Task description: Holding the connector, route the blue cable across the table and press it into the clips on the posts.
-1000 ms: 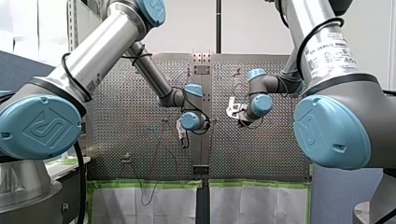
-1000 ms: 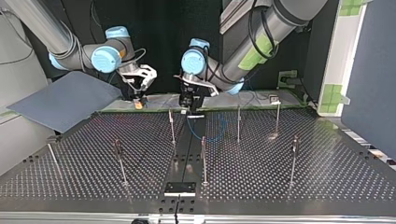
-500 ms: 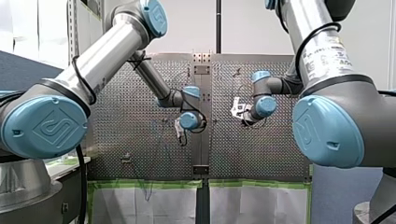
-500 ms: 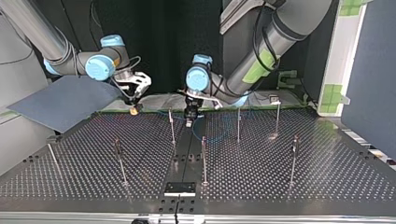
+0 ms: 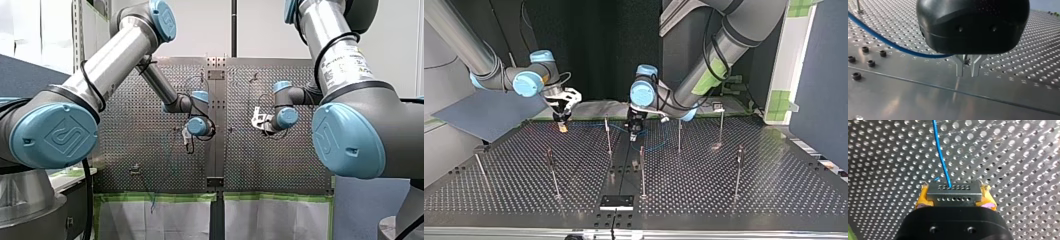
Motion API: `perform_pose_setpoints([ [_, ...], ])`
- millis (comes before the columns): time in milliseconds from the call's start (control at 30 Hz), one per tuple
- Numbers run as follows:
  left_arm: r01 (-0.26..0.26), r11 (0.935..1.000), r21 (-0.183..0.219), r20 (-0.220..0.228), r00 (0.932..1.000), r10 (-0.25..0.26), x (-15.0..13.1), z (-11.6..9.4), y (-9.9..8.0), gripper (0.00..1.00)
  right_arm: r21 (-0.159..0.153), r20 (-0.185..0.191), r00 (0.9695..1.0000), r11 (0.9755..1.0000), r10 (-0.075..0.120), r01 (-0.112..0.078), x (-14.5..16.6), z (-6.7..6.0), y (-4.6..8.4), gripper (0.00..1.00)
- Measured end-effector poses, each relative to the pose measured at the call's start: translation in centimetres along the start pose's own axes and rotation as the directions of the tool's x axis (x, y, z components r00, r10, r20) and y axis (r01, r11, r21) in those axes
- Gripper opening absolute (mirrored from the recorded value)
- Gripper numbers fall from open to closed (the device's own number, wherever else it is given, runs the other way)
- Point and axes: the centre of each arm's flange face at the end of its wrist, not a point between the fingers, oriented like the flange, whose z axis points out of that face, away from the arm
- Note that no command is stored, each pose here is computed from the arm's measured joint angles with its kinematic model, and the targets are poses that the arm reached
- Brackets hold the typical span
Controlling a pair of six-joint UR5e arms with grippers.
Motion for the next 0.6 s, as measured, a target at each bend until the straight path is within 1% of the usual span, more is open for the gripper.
perform_pose_setpoints([
  [33,-0.008,1.0000,-0.005,-0.006,0.9999,0.008,0.1,-0.1,0.0,0.68,0.002,-0.005,1.0000,1.0000,-0.003,0.003,0.2,0.1,0.1,0.00],
  [67,-0.019,0.9998,-0.011,-0.016,0.9997,0.019,0.2,-0.2,0.0,0.81,0.003,-0.010,0.9999,1.0000,-0.008,0.008,0.4,0.3,0.2,0.00],
  [100,-0.026,0.9995,-0.014,-0.023,0.9994,0.026,0.2,-0.3,0.0,0.81,0.005,-0.014,0.9998,0.9999,-0.012,0.012,0.6,0.3,0.3,0.00],
  [133,-0.034,0.9993,-0.018,-0.030,0.9990,0.033,0.3,-0.5,0.0,1.00,0.006,-0.019,0.9997,0.9998,-0.017,0.017,0.7,0.4,0.4,0.00],
  [267,-0.070,0.9973,-0.024,-0.068,0.9954,0.068,0.6,-1.0,-0.1,1.00,0.010,-0.033,0.9989,0.9994,-0.033,0.033,1.1,0.7,0.9,0.00],
  [400,-0.094,0.9953,-0.021,-0.105,0.9902,0.092,0.9,-1.6,-0.4,1.00,0.011,-0.035,0.9982,0.9987,-0.049,0.050,1.2,0.8,1.4,0.00],
  [467,-0.104,0.9944,-0.014,-0.125,0.9869,0.102,1.1,-2.1,-0.8,1.00,0.011,-0.035,0.9979,0.9984,-0.055,0.056,1.3,0.8,1.6,0.00],
  [600,-0.119,0.9929,0.001,-0.153,0.9811,0.118,1.4,-3.3,-1.7,1.00,0.019,-0.032,0.9978,0.9981,-0.058,0.059,1.3,0.8,2.0,0.00],
])
